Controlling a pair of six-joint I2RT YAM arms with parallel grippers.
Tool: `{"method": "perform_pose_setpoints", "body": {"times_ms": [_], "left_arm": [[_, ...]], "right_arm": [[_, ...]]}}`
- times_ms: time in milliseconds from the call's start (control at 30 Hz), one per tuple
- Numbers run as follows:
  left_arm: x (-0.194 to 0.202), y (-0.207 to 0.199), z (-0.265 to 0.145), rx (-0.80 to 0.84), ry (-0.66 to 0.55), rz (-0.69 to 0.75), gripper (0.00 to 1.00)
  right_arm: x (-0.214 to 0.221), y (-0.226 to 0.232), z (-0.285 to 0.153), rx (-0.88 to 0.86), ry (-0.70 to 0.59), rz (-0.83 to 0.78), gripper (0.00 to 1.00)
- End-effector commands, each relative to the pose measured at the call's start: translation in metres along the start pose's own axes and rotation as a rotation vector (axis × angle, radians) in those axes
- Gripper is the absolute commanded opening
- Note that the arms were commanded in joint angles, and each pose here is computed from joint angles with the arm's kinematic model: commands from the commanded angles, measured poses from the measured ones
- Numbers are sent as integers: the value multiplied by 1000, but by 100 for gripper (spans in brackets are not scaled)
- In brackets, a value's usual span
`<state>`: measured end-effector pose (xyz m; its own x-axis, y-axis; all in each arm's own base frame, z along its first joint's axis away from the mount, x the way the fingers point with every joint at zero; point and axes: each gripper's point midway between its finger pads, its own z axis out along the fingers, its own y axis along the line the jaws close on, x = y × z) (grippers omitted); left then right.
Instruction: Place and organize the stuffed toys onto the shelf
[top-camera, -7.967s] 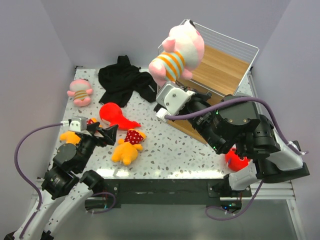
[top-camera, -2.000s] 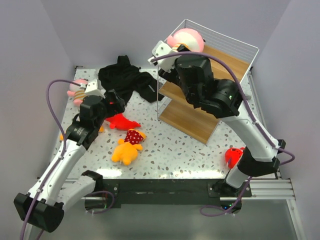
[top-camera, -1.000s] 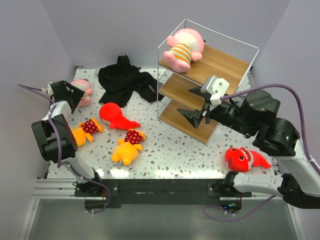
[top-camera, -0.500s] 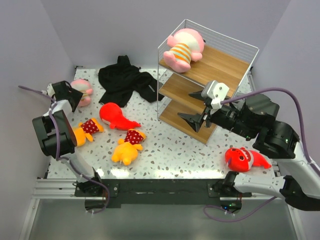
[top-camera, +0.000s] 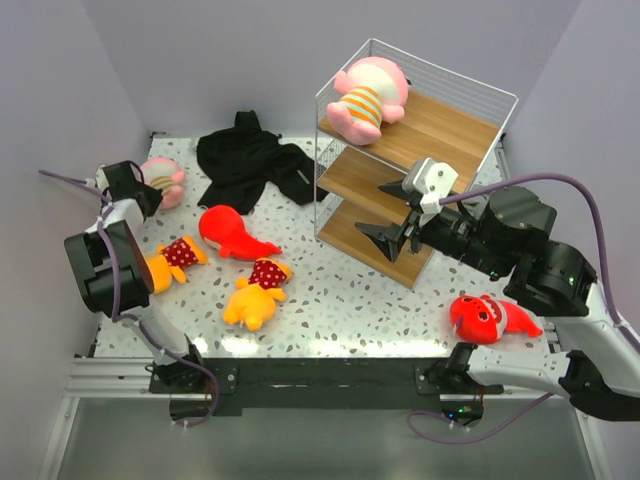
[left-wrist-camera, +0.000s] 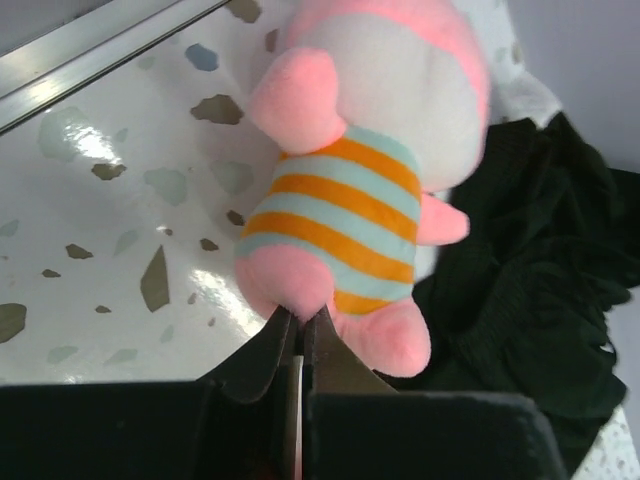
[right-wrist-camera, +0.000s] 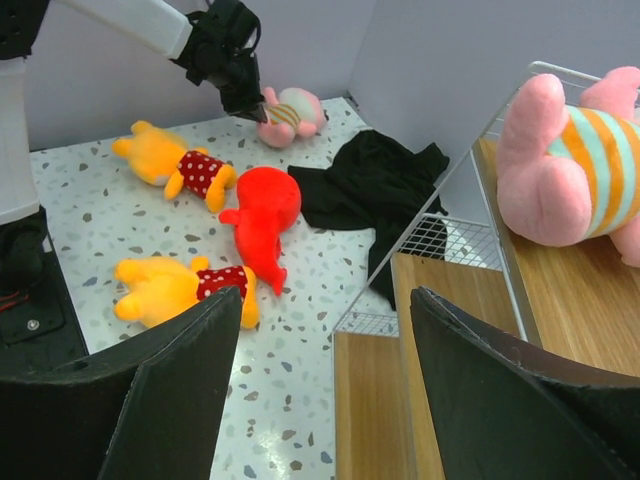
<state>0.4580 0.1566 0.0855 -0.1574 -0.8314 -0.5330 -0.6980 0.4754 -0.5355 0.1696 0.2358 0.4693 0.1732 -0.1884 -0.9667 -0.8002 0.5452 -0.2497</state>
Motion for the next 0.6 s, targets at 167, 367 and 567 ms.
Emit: {"method": "perform_pose_setpoints", "body": {"times_ms": [167,367,567], "left_arm": [[-38,-111,-117,391,-84,160,0],[-40,-161,-211,625,-92,236,0],[-25,-192,-298,837,-65,256,0]], "right_arm": [[-19,-18,-13,85,-16,56,70],[-40,-20,-21,79,-85,56,71],[-64,-32,12,107,-43,-4,70]]}}
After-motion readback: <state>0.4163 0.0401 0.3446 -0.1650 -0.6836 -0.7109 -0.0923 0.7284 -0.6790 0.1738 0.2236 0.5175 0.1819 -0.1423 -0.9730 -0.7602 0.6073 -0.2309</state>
